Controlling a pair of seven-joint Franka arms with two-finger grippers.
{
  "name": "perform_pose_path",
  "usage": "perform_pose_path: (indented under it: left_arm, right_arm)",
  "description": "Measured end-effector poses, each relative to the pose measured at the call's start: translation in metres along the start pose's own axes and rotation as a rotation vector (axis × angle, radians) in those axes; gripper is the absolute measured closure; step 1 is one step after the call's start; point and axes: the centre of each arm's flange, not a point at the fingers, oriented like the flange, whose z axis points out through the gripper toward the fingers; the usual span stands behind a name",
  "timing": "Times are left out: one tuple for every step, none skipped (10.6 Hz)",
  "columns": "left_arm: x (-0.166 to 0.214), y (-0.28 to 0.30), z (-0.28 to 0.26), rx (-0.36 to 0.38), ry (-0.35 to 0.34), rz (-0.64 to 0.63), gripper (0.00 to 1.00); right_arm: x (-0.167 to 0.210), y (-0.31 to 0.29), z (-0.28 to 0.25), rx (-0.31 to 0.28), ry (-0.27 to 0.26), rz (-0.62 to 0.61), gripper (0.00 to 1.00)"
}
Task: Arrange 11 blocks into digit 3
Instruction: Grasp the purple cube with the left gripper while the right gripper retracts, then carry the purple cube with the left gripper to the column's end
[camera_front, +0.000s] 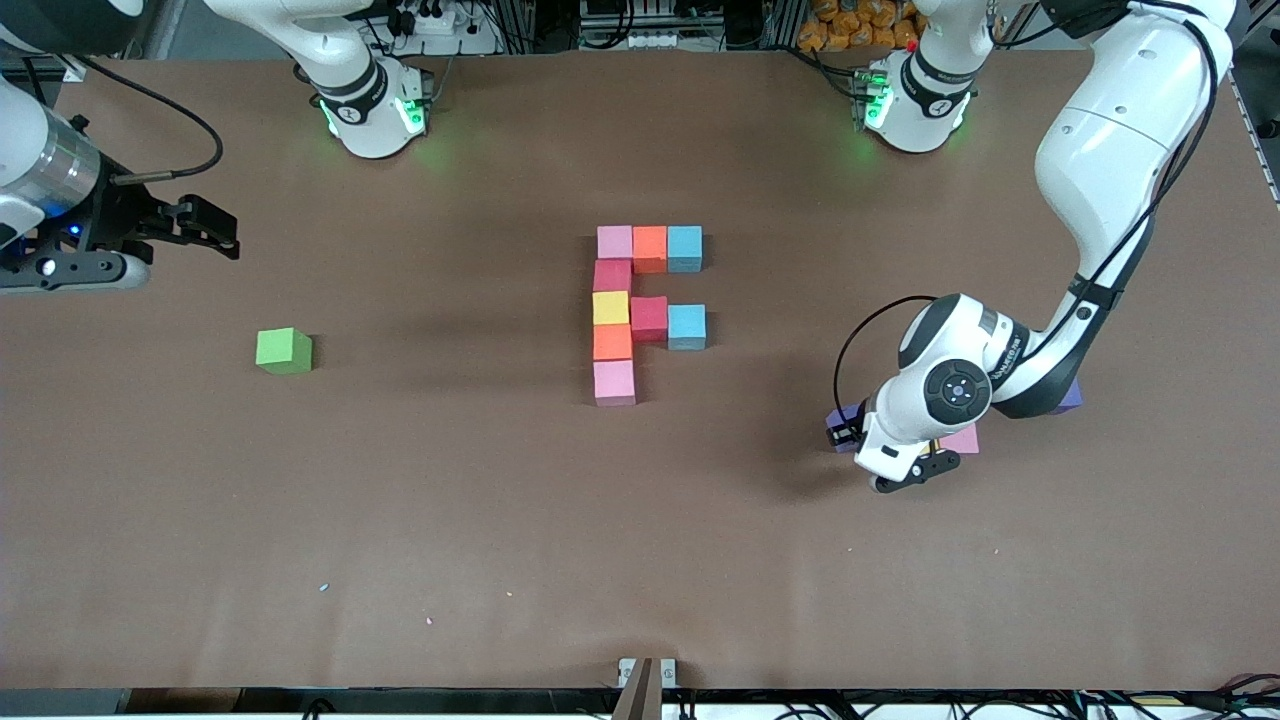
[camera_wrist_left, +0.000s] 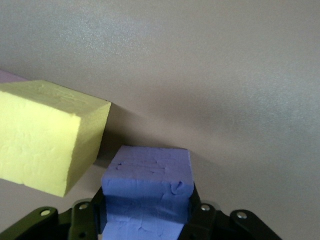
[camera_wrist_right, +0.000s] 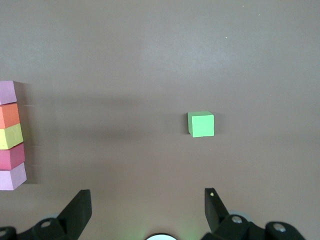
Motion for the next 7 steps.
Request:
perform_pose_path:
  left_arm:
    - [0.000, 0.003, -0.002, -0.004, 0.005, -0.014, 0.41]
    - [0.001, 0.007, -0.007, -0.014, 0.014, -0.042, 0.44]
    - [0.001, 0.014, -0.015, -0.033, 0.017, -0.106, 0.44]
    - [-0.003, 0.027, -0.025, -0.059, 0.014, -0.188, 0.44]
    - [-0.013, 0.047, -0.033, -0.082, 0.005, -0.282, 0.44]
    - [-0.026, 0.065, -0.037, -0.092, -0.003, -0.369, 0.44]
    - [-0.039, 0.082, -0.039, -0.097, -0.007, -0.453, 0.44]
  right_arm:
    - [0.000, 0.000, 0.002, 0.017, 0.002, 0.003, 0.00]
    - [0.001, 0.001, 0.005, 0.036, 0.015, 0.009, 0.00]
    - [0.001, 0.007, 0.010, 0.042, 0.026, 0.023, 0.00]
    - [0.000, 0.017, 0.016, 0.049, 0.025, 0.043, 0.00]
    - [-0.001, 0.027, 0.020, 0.055, 0.022, 0.063, 0.00]
    - [-0.003, 0.038, 0.022, 0.060, 0.015, 0.084, 0.00]
    - [-0.004, 0.052, 0.027, 0.064, 0.005, 0.108, 0.00]
